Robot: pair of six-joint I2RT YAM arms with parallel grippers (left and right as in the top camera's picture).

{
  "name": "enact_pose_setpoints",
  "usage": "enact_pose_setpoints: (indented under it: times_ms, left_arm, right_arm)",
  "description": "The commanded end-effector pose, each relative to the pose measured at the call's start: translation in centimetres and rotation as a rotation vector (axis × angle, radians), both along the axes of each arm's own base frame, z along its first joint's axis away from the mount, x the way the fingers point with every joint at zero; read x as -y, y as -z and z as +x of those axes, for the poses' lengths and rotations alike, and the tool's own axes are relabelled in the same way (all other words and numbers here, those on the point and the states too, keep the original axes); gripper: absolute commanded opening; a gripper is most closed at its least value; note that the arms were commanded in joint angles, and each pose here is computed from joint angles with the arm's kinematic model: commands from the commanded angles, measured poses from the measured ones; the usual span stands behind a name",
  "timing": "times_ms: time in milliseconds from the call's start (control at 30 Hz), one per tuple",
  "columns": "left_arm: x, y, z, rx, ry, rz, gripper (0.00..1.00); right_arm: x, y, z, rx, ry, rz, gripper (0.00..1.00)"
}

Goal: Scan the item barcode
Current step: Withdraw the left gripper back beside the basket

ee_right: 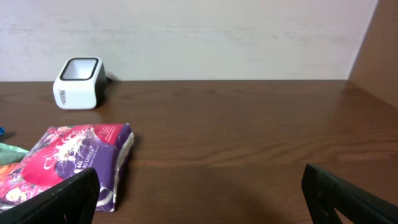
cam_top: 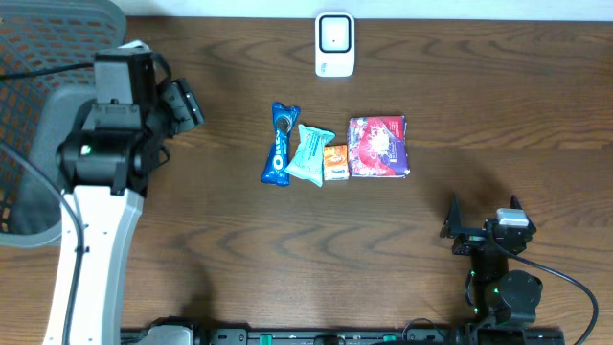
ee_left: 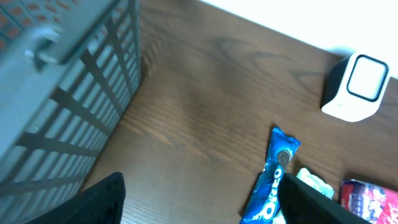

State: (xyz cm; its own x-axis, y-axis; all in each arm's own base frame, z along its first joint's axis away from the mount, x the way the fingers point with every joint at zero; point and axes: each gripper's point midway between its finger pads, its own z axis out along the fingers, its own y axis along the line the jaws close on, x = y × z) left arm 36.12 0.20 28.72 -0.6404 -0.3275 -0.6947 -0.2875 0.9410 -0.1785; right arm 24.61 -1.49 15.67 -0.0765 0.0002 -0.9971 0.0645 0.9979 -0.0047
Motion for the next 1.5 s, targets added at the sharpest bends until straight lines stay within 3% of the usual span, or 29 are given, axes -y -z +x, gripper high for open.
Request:
enact_pose_setpoints:
  times_ms: [0, 33, 367, 800, 933, 1033, 1100, 1467]
  left_arm:
    - [-0.6, -2.3, -1.3, 0.060, -0.011, 0.020, 0.95]
    - [-0.6, -2.2, -1.7, 0.050, -0.010, 0.021, 1.00]
    - [-0.8, 1.2, -5.2, -0.157, -0.008, 0.033, 0.98]
    - [-0.8, 1.3, -5.3, -0.161, -0.008, 0.033, 0.98]
    - [-0.8, 1.3, -5.3, -0.161, -0.008, 0.033, 0.98]
    - [-0.8, 1.3, -5.3, -0.161, -0.008, 0.033, 0.98]
    - [-0.8, 1.3, -5.3, -0.161, -0.008, 0.033, 0.98]
    - [-0.8, 1.3, -5.3, -0.161, -0.008, 0.033, 0.98]
  right_arm:
    - [-0.2, 0.1, 0.0, 0.000, -0.009, 0.018, 0.99]
    - [-0.2, 0.1, 0.0, 0.000, -0.009, 0.018, 0.99]
    - [-0.2, 0.1, 0.0, 0.000, -0.009, 0.018, 0.99]
    - [-0.4, -0.4, 0.0, 0.018, -0.021, 0.030, 0.99]
    - [-4.3, -1.7, -0.2, 0.056, -0.236, 0.255, 0.99]
    - [-10.3, -1.7, -2.6, -0.070, -0.588, 0.564, 0.99]
    - [-12.5, -1.9, -4.2, -0.144, -0.731, 0.663, 0.99]
    - [-12.4, -3.2, -4.2, -0.136, -0.731, 0.781, 0.99]
